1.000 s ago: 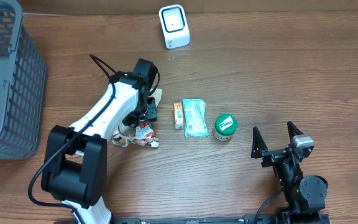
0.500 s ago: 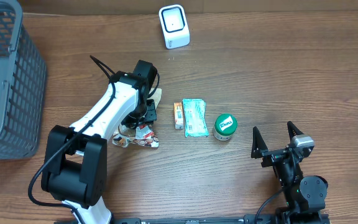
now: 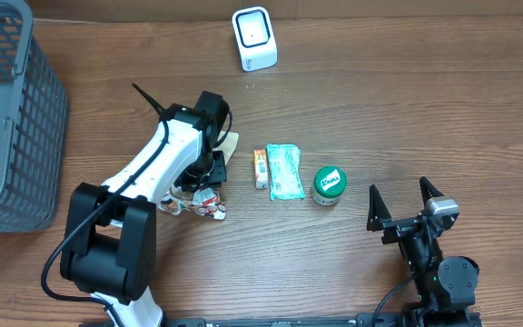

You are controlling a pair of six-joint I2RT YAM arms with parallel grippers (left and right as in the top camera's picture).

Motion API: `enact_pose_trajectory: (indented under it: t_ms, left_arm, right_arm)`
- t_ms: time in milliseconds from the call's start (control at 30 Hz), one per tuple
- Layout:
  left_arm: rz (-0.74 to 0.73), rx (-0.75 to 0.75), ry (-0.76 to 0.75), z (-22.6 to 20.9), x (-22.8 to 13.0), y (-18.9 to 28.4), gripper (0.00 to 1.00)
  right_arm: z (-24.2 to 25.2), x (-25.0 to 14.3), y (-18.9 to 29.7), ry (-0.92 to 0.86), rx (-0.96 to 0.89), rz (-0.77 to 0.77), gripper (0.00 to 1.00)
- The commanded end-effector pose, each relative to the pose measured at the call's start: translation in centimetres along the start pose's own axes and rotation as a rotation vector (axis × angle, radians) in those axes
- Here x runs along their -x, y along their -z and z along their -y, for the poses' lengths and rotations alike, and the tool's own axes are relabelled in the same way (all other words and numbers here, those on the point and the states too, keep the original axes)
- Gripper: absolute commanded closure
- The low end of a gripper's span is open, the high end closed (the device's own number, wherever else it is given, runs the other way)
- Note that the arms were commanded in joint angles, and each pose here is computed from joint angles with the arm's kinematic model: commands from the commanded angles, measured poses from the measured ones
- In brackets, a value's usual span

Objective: Scan the item barcode
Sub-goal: 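Lower the snack bag onto the table left of the orange packet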

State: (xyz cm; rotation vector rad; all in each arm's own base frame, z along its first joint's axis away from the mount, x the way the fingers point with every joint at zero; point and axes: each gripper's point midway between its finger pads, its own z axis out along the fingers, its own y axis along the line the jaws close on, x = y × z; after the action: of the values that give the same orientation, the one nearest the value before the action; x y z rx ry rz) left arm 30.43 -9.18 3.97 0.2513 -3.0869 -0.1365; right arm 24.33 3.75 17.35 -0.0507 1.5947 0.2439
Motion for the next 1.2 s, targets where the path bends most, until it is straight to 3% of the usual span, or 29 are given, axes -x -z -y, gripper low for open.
enact_pose_trajectory:
  t_ms: [0,600,867,1167]
  left_arm:
    - [-0.002,0.002,-0.065,0.1,-0.2,0.2,0.66]
    - [0.019,0.038,-0.052,-0.9,1.1,3.0,0.67]
    - [0.021,0.036,-0.028,-1.4,1.5,3.4,0.59]
    - [0.027,0.043,0.004,-1.7,1.7,3.4,0.59]
  right_arm:
    - [0.4,-0.2,0.0,-0.007,-0.019,0.005,0.00]
    - [0.4,-0.2,0.0,-0.007,-0.019,0.005,0.00]
    - [0.4,-0.2,0.0,-0.007,-0.019,0.005,0.00]
    - [0.4,-0.2,0.0,-0.007,-0.019,0.005,0.00]
